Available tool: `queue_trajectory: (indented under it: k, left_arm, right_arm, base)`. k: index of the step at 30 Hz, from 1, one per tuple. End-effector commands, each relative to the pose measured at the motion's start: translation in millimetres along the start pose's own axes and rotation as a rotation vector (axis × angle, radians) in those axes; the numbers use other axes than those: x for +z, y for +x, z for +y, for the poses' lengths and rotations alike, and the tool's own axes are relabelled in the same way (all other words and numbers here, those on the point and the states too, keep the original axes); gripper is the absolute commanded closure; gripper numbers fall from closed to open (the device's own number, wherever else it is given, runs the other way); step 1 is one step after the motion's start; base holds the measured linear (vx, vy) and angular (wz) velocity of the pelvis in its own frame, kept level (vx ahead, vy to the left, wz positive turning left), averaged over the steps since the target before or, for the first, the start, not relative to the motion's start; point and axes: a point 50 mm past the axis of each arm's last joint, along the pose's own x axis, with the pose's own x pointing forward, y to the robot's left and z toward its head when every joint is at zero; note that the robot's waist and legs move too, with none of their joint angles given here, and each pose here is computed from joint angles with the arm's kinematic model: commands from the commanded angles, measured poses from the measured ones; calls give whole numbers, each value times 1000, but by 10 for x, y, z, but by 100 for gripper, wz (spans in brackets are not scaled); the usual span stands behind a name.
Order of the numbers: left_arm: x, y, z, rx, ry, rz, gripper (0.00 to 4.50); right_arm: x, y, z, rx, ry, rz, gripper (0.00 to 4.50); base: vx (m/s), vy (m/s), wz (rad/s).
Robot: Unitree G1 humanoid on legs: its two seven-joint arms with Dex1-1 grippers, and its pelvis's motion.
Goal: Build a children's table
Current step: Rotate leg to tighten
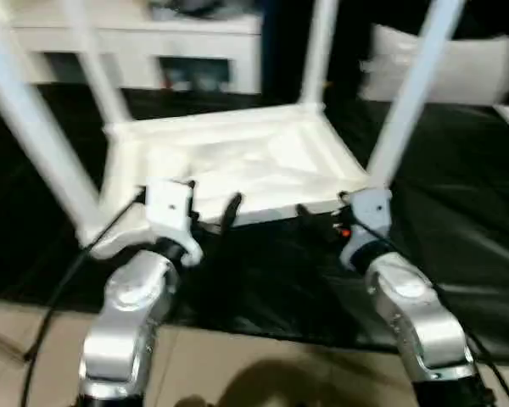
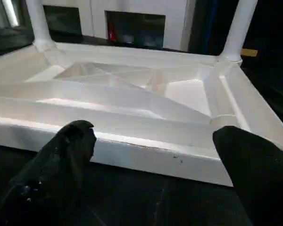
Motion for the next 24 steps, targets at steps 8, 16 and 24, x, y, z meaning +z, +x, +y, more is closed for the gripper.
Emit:
queue_trajectory:
  k: [8, 16, 24]
  left_arm:
    - [-91, -144, 117, 34, 48, 48, 9]
    - [-115, -293, 261, 180, 32, 11, 9]
    - [-201, -442, 384, 379, 3, 15, 9]
  right_arm:
    - [76, -35, 53, 137, 6, -3, 0]
    - [60, -28, 112, 173, 52, 19, 0]
    - [47, 4, 135, 197, 54, 57, 0]
  base:
    - [-23, 34, 3]
    - [-11, 25, 3]
    - [0, 0, 0]
